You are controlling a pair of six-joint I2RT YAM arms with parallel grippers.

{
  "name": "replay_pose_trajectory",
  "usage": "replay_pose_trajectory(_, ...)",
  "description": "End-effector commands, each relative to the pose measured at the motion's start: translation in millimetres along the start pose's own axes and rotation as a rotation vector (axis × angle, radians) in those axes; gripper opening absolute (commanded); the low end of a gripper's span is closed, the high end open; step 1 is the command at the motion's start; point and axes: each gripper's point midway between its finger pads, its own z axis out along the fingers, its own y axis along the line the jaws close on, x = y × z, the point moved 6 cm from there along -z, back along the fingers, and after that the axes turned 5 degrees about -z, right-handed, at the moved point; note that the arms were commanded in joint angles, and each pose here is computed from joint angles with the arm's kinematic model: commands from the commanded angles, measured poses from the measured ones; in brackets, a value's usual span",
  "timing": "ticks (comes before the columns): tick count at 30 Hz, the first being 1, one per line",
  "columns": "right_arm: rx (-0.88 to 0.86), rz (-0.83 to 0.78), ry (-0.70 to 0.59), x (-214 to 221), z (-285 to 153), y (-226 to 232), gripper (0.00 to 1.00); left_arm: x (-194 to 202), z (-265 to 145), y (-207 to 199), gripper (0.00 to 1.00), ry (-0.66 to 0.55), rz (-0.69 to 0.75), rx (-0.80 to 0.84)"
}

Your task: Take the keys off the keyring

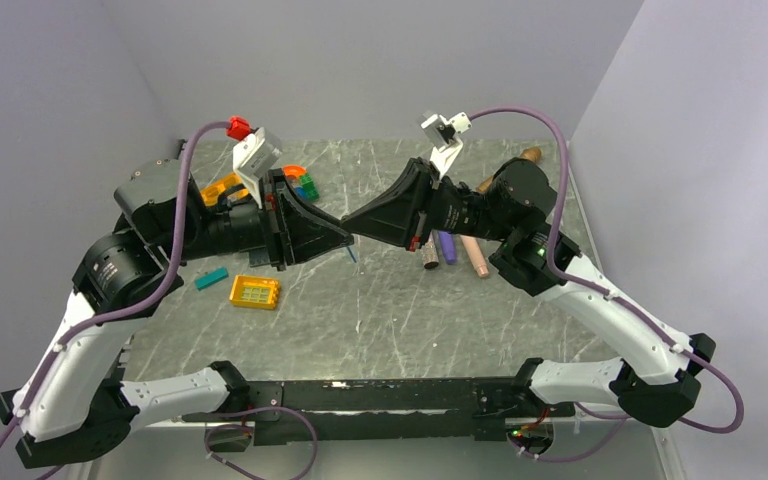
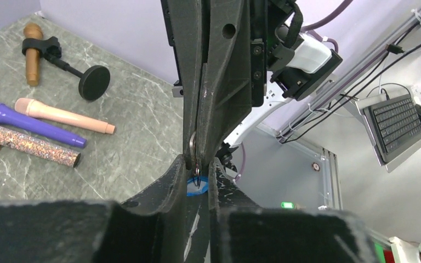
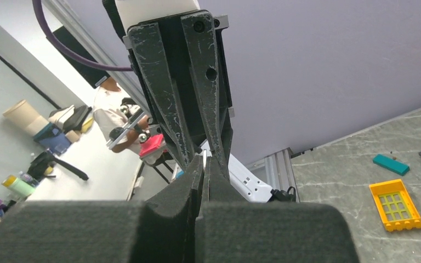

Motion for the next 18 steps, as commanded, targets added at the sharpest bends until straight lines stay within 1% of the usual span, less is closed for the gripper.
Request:
replay_pose_trajectory(1, -0.072, -0.036, -0.057, -17, -3, 20, 0.00, -13, -5, -10, 0.10, -0.061, 0.029, 0.035)
replay_pose_trajectory(3, -0.073, -0.035, -0.057, -16, -3, 21, 0.00, -15, -6, -10, 0.01, -0.069, 0.034, 0.030)
replay_pose_trajectory(4, -0.073, -0.032, -0.054, -15, -3, 20, 0.00, -15, -7, -10, 0.00, -0.074, 0.036, 0.027)
replay_pose_trajectory(10, -0.083, -0.015, -0.040, -11, -1, 18, 0.00, -18, -12, -11, 0.00, -0.113, 0.050, 0.006)
replay_pose_trajectory(11, -0.085, -0.014, -0.039, -11, -1, 18, 0.01, -18, -13, -10, 0.00, -0.116, 0.051, 0.003)
replay_pose_trajectory(13, -0.085, -0.009, -0.037, -10, -1, 17, 0.06, -18, -15, -10, 0.00, -0.121, 0.056, -0.006)
replay_pose_trajectory(16, -0.088, -0.006, -0.033, -9, 0, 17, 0.21, -19, -18, -11, 0.00, -0.131, 0.067, -0.013)
replay_pose_trajectory(18, -0.087, -0.007, -0.032, -9, 0, 16, 0.26, -20, -19, -11, 0.00, -0.139, 0.073, -0.015)
